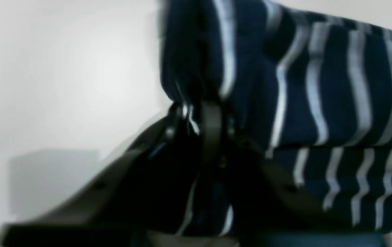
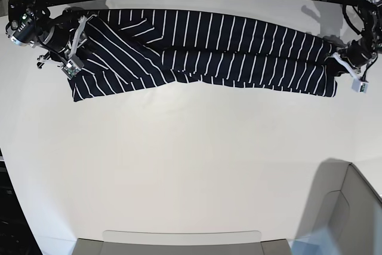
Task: Fold the T-shirt properly
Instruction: 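Move the left gripper inward along the strip and grasp its end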
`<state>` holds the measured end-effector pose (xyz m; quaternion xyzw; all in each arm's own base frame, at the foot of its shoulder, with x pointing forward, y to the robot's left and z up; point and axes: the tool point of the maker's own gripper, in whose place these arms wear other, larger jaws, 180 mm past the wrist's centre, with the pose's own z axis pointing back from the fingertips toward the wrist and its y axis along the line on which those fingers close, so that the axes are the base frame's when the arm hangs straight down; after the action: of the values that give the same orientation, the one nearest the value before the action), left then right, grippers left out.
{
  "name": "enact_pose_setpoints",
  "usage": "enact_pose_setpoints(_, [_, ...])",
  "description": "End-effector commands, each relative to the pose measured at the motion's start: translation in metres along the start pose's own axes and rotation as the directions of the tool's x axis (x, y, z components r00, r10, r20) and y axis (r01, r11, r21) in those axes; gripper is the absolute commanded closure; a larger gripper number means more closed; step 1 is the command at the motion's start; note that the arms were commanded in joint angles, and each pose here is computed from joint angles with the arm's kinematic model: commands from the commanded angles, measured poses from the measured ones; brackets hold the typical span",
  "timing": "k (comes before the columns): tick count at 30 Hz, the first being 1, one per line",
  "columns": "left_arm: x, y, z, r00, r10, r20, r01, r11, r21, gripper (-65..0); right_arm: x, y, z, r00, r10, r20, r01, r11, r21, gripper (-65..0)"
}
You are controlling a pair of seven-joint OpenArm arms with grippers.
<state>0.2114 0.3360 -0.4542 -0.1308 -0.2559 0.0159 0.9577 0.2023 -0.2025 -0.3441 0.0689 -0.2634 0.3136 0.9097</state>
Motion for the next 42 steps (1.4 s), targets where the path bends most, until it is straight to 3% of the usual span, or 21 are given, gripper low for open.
enact_pose_setpoints(1, [-0.037,0.004,0.000,0.986,-0.030,-0.163,0.033,0.999,0.021,0.0,0.008,-0.005,0.006,0.999,0.021,0.025,-0.021,1.000,-0.014,-18.1])
enact_pose_setpoints(4, [-0.040,0.005,0.005,0.983,-0.042,-0.177,0.047,0.999,0.026,0.0,0.008,-0.005,0.006,0.999,0.021,0.025,-0.021,1.000,-0.015,-18.1])
enact_pose_setpoints(7, [-0.026,0.007,0.016,0.989,-0.061,-0.132,0.068,0.997,0.042,0.0,0.009,-0.006,0.006,0.999,0.021,0.027,-0.020,1.000,-0.018,-18.1])
enact_pose_setpoints(12, [0.005,0.055,0.059,0.997,0.055,0.050,-0.063,0.983,0.170,0.0,0.009,-0.006,0.006,0.999,0.019,0.031,-0.018,1.000,-0.017,-18.1])
enact_pose_setpoints(16, [0.011,0.071,0.078,0.993,0.089,0.078,-0.103,0.972,0.210,0.0,0.010,-0.005,0.006,0.999,0.016,0.032,-0.016,1.000,-0.016,-18.1])
enact_pose_setpoints(19, [0.036,0.073,0.094,0.989,0.061,0.138,-0.092,0.968,0.234,0.0,0.010,-0.005,0.006,0.999,0.017,0.033,-0.016,1.000,-0.016,-18.1])
enact_pose_setpoints(24, [0.056,0.069,0.113,0.988,0.011,0.153,-0.051,0.963,0.264,0.0,0.010,-0.005,0.006,0.999,0.016,0.034,-0.015,1.000,-0.016,-18.1])
enact_pose_setpoints(33, [0.075,0.015,0.123,0.979,-0.117,0.164,0.069,0.960,0.270,0.0,0.013,-0.006,0.006,0.999,0.017,0.039,-0.017,1.000,-0.018,-18.1])
enact_pose_setpoints(42, [0.068,-0.045,0.125,0.962,-0.213,0.168,0.167,0.952,0.255,0.0,0.014,-0.007,0.006,0.999,0.020,0.041,-0.019,1.000,-0.020,-18.1])
